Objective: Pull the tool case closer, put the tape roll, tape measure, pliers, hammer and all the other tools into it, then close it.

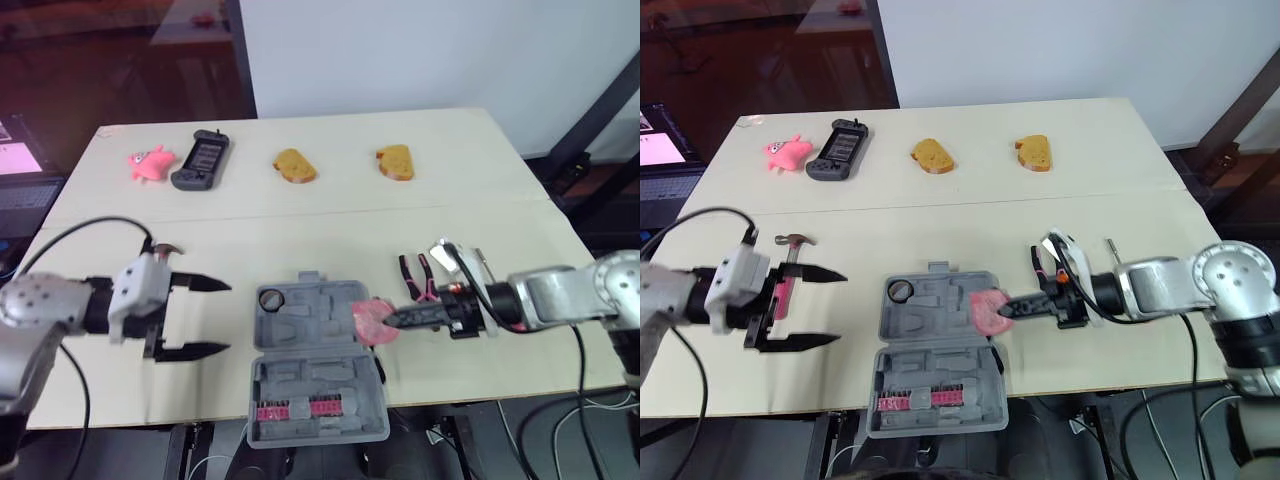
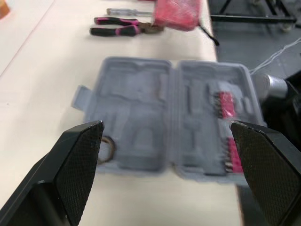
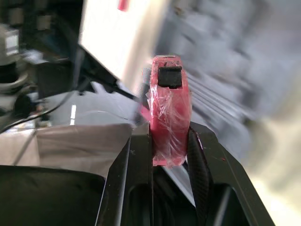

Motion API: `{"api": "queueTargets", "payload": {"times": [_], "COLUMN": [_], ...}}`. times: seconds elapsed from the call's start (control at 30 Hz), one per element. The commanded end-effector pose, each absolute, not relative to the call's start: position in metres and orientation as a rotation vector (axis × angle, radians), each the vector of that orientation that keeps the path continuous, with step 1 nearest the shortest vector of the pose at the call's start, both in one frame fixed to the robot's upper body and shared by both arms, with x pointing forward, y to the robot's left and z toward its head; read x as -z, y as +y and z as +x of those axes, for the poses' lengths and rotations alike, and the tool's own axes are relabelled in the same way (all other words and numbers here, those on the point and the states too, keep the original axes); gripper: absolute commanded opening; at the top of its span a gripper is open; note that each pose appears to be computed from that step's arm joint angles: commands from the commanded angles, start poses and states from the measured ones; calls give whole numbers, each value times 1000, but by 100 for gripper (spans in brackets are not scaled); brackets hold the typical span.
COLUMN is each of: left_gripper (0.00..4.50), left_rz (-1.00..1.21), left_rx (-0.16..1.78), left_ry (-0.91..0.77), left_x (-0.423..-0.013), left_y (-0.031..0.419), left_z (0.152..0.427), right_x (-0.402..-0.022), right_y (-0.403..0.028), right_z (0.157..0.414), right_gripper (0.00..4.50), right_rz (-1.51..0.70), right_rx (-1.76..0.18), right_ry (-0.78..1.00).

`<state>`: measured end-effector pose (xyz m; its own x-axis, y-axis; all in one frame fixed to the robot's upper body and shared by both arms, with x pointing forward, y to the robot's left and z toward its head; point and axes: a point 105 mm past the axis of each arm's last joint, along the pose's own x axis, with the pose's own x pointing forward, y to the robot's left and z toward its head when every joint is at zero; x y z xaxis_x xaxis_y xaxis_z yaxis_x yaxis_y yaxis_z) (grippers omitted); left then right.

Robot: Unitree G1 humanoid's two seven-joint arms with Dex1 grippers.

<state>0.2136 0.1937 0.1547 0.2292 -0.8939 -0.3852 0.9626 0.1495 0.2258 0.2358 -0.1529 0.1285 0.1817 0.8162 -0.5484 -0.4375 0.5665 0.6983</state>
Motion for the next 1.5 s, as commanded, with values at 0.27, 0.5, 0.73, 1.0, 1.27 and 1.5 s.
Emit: {"api": "queueTargets", "payload": {"times": [0.27,0.5,0.73,1.0,1.27,1.5], "left_gripper": [450,450,450,450,450,450], "left_rz": [305,249,249,317,357,358], "left_rx": [1298,1310,1327,1359,1327,1270], "left_ry": [140,140,158,167,184,159], "left_x": [-167,-173,-175,-171,-174,-165], "left_y": [191,183,181,180,191,195], "left_z": [179,175,171,176,191,199], "right_x": [-104,-67,-52,-36,-76,-133], "right_y": [-185,-191,-196,-205,-209,-218], "right_z": [237,232,232,237,240,237], "right_gripper": [51,51,51,151,444,444], "right_rz": [631,656,651,562,482,-25], "right_rx": [-867,-793,-763,-730,-826,-933], "right_ry": [1020,1067,1074,1050,928,676]}}
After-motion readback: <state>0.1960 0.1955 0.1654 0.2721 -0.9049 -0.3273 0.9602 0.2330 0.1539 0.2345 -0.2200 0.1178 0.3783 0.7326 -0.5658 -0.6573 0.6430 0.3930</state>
